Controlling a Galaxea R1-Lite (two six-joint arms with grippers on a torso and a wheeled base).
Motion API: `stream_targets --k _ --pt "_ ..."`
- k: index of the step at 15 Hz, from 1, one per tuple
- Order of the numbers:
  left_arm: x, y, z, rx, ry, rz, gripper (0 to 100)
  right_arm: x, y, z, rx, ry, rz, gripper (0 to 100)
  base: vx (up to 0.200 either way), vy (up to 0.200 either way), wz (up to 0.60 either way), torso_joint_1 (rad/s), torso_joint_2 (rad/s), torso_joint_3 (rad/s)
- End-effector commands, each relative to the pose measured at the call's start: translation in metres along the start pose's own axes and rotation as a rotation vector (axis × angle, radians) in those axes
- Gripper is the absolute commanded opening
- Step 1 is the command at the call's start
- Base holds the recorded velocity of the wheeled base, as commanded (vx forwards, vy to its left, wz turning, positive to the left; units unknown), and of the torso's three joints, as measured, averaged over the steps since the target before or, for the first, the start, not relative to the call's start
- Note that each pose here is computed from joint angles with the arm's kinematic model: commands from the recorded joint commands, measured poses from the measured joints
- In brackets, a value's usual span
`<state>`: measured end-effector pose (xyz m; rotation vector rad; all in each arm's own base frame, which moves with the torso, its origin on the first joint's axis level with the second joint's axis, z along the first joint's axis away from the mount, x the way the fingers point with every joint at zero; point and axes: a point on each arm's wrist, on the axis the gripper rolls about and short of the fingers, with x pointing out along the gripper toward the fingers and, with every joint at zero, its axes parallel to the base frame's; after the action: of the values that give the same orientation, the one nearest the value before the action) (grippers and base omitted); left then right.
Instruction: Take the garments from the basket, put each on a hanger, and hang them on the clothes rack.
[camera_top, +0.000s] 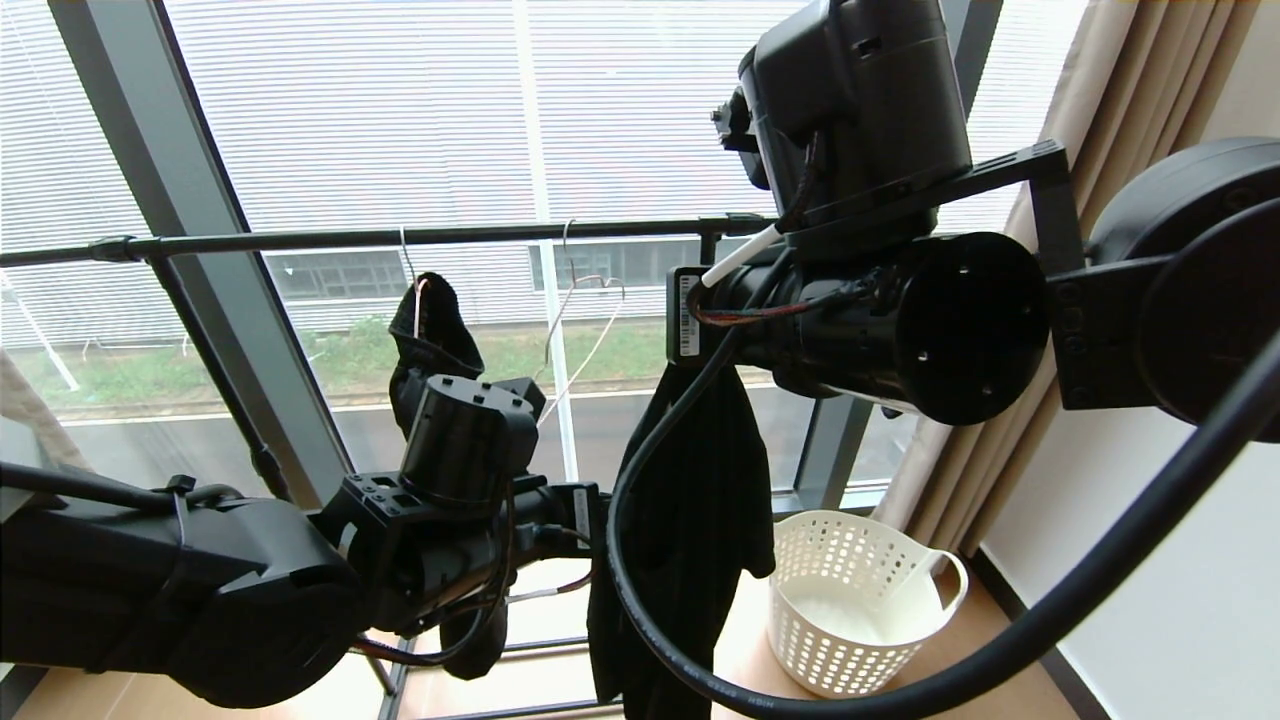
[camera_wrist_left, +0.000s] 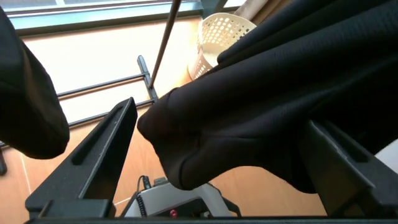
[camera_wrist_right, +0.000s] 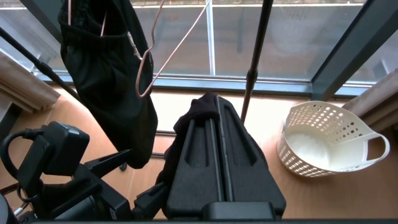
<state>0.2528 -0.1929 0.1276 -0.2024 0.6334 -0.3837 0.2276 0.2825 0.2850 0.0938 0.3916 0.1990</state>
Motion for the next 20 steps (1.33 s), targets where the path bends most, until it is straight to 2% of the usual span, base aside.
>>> stream_targets --k 1,4,7,13,19,20 --pt "0.009 0.0 0.001 0.005 0.001 0.003 100 0.0 0.0 0.0 0.001 0.001 0.001 0 0.0 0.0 0.0 0.0 0.0 0.0" --pt "0.016 -0.001 0.001 0.026 -0.014 -0.002 100 -0.001 0.0 0.0 0.002 -0.001 0.002 0 0.0 0.0 0.0 0.0 0.0 0.0" --pt "0.02 -0.002 -0.003 0.061 -0.003 0.0 100 -0.001 0.001 -0.001 -0.001 0.002 0.002 0 0.0 0.0 0.0 0.0 0.0 0.0" --pt "0.021 0.018 0.007 0.027 -0.032 0.072 100 -0.002 0.0 0.0 0.002 -0.001 0.004 0 0.0 0.0 0.0 0.0 0.0 0.0" --pt "0.009 0.016 0.014 0.037 -0.068 0.061 100 0.007 -0.002 0.0 0.003 0.002 -0.016 0 0.0 0.0 0.0 0.0 0.0 0.0" --pt "0.009 0.019 0.016 0.035 -0.07 0.067 0 0.007 -0.002 0.0 0.004 0.001 -0.015 0 0.0 0.0 0.0 0.0 0.0 0.0"
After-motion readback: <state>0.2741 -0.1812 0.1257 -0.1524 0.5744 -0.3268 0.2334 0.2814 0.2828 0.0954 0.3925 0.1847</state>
